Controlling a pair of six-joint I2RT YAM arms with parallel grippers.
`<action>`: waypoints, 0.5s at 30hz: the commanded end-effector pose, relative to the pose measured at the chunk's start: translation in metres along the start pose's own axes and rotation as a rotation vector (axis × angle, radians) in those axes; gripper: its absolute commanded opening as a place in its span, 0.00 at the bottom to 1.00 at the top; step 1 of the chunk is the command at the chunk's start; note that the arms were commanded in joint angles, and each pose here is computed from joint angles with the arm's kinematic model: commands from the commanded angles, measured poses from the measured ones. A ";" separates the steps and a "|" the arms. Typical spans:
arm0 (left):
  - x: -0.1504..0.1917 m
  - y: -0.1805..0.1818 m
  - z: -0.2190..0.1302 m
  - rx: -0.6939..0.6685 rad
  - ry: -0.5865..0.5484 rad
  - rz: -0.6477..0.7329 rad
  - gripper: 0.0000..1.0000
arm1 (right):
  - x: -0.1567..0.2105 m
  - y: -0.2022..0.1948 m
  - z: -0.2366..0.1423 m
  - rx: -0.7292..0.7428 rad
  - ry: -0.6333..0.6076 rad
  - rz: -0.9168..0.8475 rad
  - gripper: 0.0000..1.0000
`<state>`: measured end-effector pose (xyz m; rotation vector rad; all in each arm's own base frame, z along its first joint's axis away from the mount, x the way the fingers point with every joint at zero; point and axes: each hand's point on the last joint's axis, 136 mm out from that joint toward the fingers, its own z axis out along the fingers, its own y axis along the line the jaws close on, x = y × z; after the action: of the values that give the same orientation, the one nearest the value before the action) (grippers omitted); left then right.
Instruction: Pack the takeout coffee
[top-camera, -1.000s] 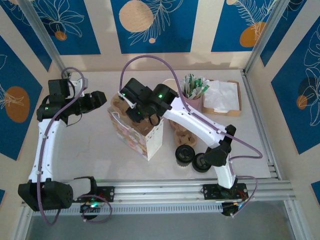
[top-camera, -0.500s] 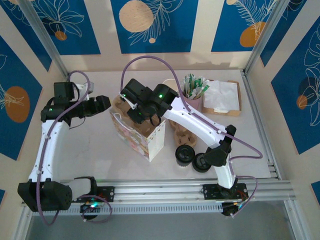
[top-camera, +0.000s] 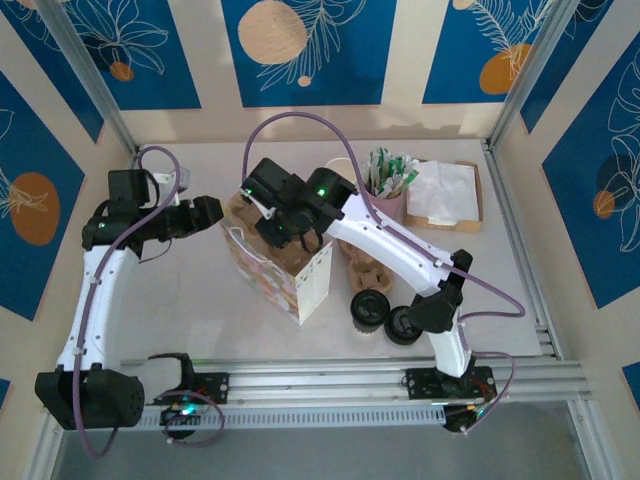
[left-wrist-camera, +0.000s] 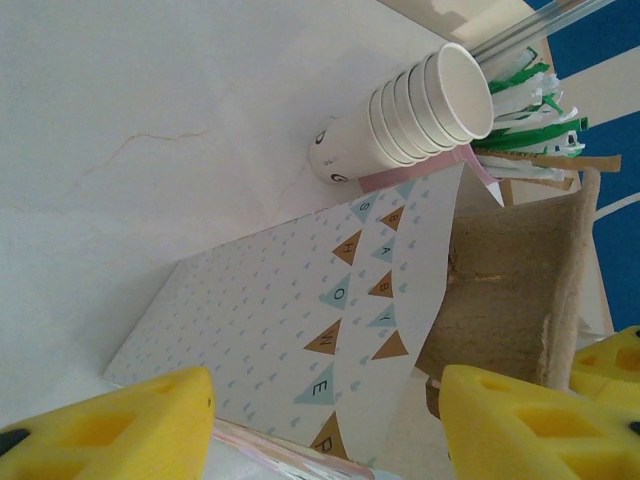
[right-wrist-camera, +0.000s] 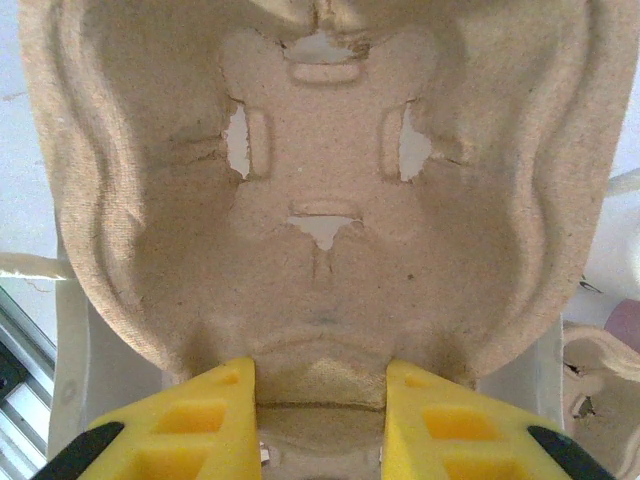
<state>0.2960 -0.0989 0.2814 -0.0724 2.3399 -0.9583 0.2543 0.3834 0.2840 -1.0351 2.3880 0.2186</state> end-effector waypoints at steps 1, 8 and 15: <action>0.004 -0.011 -0.003 0.046 0.000 0.011 0.61 | 0.004 0.000 -0.007 -0.018 0.010 0.017 0.30; 0.011 -0.008 0.002 0.064 0.016 -0.006 0.61 | 0.007 0.000 -0.006 -0.017 0.022 0.020 0.30; 0.013 0.001 0.007 0.040 0.022 -0.020 0.61 | 0.009 0.001 -0.006 -0.023 0.028 0.020 0.30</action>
<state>0.2903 -0.1027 0.2673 -0.0832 2.3620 -1.0010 0.2536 0.3824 0.2826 -1.0303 2.3977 0.2166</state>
